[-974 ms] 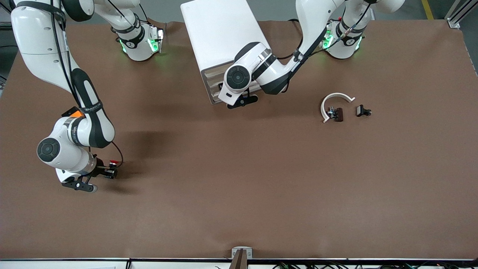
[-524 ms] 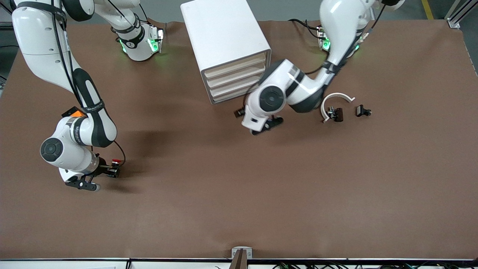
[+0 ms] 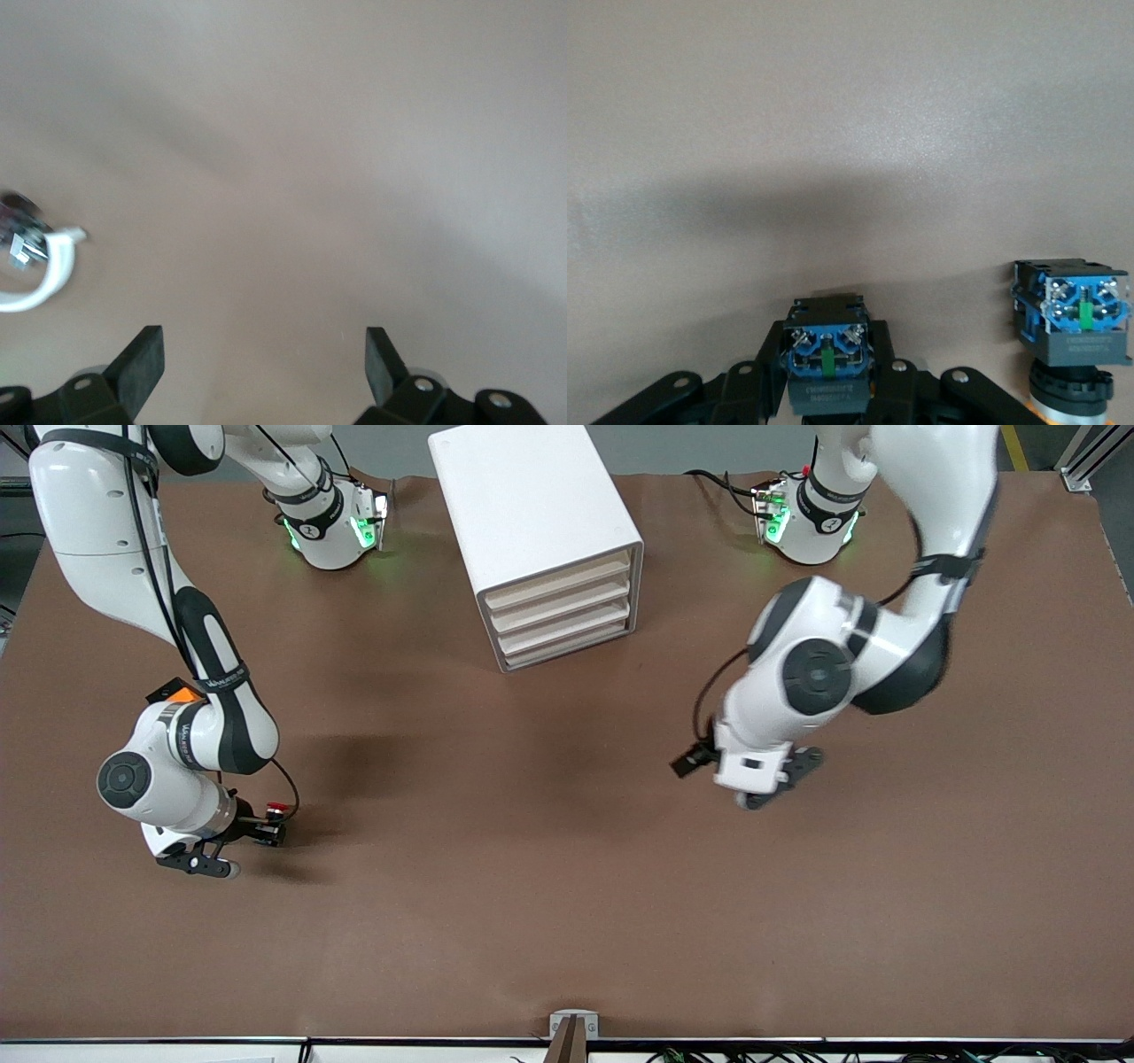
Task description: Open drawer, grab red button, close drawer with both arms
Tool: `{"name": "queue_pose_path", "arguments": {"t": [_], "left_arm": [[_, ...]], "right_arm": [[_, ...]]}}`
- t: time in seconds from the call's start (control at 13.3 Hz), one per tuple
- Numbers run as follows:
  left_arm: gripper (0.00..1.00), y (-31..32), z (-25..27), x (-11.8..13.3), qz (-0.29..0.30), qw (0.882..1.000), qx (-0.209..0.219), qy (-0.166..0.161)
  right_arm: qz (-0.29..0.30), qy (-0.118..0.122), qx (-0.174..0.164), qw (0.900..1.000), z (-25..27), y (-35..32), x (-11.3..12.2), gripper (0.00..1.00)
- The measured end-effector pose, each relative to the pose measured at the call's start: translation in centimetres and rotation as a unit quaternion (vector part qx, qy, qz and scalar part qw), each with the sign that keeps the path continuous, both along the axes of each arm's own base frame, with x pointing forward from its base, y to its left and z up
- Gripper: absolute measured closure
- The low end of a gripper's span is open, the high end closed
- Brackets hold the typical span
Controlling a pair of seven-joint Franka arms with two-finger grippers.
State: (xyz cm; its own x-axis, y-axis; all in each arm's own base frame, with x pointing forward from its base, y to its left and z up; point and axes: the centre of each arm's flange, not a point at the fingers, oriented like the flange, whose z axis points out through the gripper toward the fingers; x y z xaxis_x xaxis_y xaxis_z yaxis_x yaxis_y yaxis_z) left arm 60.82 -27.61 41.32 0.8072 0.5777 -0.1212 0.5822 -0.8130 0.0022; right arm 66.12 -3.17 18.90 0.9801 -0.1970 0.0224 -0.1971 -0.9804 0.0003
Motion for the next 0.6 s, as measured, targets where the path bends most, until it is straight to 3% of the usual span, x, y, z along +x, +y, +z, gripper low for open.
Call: {"name": "queue_pose_path", "arguments": {"t": [0.37,0.6], "left_arm": [[0.00,8.9,5.3,1.6,-0.050,0.998,0.005,-0.026],[0.00,14.4,9.0,1.5,-0.095,0.995,0.009,-0.017]], "right_arm": [[0.001,0.000,0.000,1.000,-0.1,0.1,0.0,0.59],[0.001,0.002,0.001,1.000,-0.4,0.2,-0.1,0.59]]}}
